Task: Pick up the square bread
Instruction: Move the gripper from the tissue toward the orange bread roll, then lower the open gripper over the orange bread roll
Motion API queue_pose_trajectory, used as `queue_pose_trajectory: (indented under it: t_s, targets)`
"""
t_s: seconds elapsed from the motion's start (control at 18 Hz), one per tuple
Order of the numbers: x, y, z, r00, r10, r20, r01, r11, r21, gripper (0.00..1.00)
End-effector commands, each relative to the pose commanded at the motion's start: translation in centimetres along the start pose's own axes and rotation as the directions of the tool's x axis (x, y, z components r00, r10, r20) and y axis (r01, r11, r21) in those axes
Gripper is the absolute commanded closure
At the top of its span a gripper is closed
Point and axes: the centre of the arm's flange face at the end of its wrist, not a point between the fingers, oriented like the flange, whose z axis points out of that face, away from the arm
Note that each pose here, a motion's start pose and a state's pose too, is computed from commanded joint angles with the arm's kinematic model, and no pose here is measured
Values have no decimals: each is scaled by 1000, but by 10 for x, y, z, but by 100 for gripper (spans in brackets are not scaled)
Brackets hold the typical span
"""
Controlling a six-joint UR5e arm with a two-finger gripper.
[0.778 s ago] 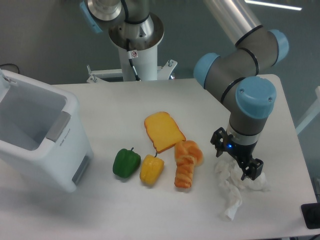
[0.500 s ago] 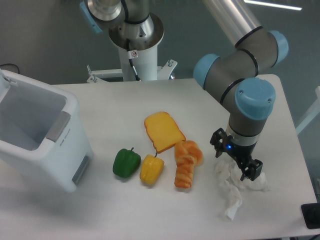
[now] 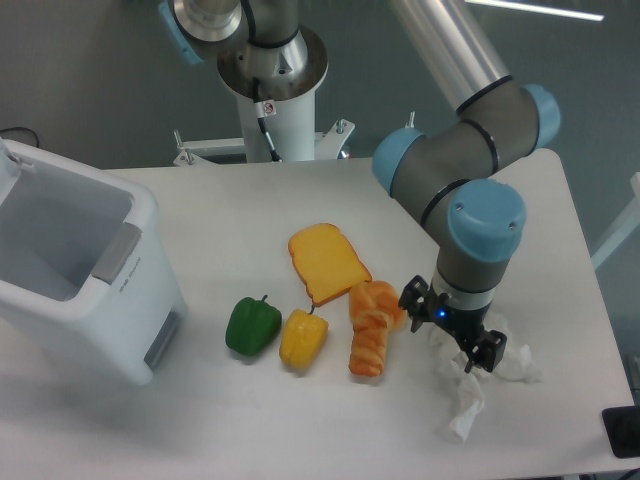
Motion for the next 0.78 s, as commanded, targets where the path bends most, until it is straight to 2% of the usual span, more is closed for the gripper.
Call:
queue_pose_trajectory:
  t_s: [0.33, 0.56, 0.78]
  targets:
    - [13, -10, 7, 995, -95, -15, 94, 996, -8, 0]
    - [43, -6, 22, 985, -168, -47, 165, 985, -53, 0]
    - [55, -10, 33, 988, -155, -20, 151, 980, -129, 0]
